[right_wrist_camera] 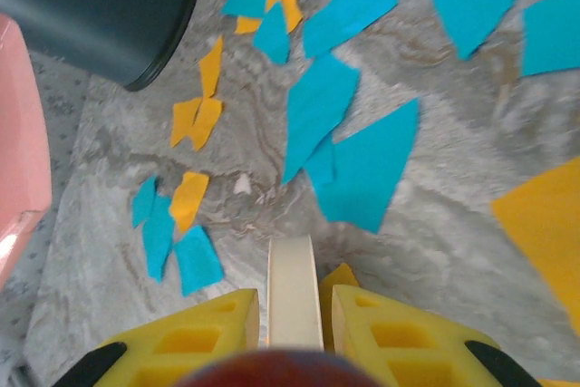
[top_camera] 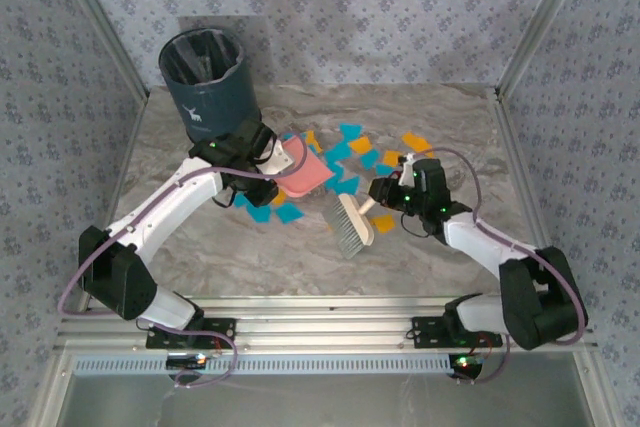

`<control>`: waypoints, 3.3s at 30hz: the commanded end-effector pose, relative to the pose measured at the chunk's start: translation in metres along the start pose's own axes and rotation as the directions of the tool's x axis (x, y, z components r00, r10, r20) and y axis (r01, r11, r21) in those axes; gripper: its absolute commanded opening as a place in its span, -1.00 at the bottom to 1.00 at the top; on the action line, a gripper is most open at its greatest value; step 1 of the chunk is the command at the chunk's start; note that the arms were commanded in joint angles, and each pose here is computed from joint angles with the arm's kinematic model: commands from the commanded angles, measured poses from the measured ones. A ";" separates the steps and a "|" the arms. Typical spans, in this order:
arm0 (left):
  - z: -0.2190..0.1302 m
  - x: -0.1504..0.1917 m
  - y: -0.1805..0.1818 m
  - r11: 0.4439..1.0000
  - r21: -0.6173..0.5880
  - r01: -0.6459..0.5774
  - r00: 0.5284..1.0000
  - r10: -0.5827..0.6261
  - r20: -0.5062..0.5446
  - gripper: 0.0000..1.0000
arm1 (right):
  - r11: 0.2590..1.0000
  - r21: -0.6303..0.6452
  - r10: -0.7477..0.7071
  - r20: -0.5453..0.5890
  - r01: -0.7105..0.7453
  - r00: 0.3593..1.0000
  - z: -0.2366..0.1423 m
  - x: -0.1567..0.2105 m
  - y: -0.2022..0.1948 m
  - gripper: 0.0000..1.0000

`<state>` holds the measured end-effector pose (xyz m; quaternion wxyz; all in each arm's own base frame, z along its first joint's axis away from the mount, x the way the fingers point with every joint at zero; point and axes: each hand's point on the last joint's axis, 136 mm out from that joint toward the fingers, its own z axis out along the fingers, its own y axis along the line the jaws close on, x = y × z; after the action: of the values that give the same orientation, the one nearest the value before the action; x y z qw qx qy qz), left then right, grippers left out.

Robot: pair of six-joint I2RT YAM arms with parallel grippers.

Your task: Sweep away the paper scraps from the table

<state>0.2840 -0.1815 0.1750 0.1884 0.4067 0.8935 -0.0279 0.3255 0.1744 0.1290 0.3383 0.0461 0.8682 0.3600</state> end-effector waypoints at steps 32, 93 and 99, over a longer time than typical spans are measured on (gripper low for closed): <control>0.000 0.007 -0.065 0.962 0.184 -0.204 0.979 0.202 0.030 -1.00 | 0.978 0.164 -0.175 0.331 0.126 0.927 -0.125 -0.054 -0.005 -1.00; 0.067 0.000 -0.128 0.902 0.302 -0.310 0.814 0.416 -0.405 -1.00 | 0.691 0.562 -0.620 0.137 0.455 0.773 -0.114 -0.053 -0.012 -1.00; 0.071 -0.002 -0.127 0.902 0.297 -0.314 0.815 0.416 -0.403 -1.00 | 0.686 0.553 -0.625 0.117 0.472 0.772 -0.110 -0.048 -0.014 -1.00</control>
<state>0.2102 -0.2834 0.0907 -0.0712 0.5804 0.8112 0.0033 0.2941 0.0806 0.1983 0.5221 -0.0830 0.8488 -0.0107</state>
